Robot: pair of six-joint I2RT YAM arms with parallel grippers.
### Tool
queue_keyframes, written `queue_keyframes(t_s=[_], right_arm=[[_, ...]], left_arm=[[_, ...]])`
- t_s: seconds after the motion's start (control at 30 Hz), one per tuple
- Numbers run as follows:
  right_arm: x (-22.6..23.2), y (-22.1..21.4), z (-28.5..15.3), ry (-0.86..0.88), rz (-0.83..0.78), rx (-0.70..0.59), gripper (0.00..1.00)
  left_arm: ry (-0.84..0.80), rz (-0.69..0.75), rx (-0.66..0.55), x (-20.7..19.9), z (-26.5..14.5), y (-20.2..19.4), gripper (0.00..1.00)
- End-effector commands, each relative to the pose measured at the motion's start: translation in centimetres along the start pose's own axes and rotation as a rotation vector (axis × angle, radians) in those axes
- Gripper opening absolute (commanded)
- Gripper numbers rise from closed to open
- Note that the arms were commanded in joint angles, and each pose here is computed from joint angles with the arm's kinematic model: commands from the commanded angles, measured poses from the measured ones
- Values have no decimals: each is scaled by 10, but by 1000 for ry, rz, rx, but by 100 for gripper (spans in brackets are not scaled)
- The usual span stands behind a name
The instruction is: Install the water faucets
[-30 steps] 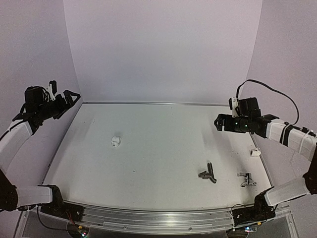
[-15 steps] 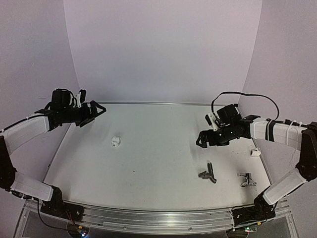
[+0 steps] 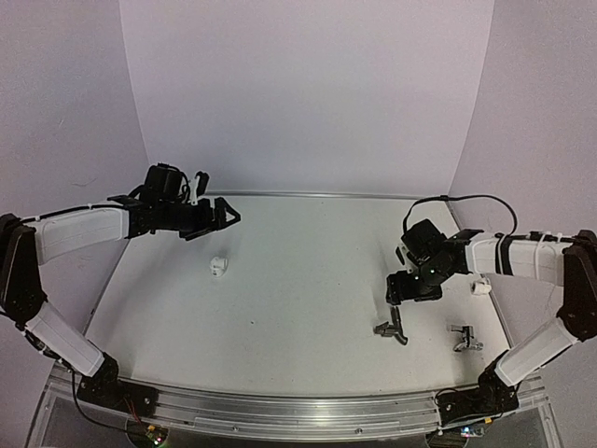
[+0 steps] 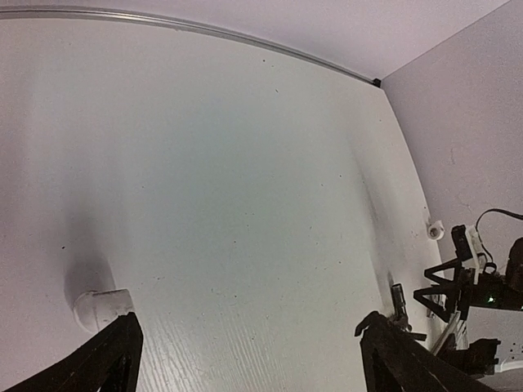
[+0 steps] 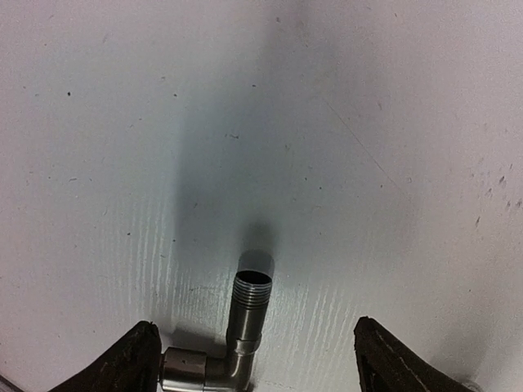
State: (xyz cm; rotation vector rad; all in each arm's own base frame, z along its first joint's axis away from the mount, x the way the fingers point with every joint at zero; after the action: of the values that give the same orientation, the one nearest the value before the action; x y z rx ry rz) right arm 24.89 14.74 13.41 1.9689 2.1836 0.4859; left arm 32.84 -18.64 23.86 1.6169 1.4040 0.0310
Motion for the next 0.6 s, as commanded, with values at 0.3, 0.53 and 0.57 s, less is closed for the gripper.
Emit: queue_keyframes(t_s=[0.3, 0.53, 0.57], right_arm=[[2, -13, 35, 42, 92, 41, 55], [8, -19, 42, 76, 64, 38, 46], [9, -19, 43, 76, 56, 33, 44]], left_arm=[[-39, 87, -26, -54, 21, -3, 95], [-63, 67, -59, -61, 19, -1, 95], [-66, 64, -65, -62, 18, -1, 95]])
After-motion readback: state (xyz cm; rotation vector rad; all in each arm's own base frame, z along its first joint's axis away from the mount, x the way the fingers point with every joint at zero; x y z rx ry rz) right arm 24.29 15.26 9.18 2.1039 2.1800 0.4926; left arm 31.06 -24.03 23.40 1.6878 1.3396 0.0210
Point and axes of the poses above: each gripper's point midway between its finger pads, its own z axis out along the fingers, its own x axis along the line the jaws close on, y = z × x, the point moved 8 cm from there along -z, back along the fingers, and after that the axes turned 3 degrees about z, right-handed, at the moved point
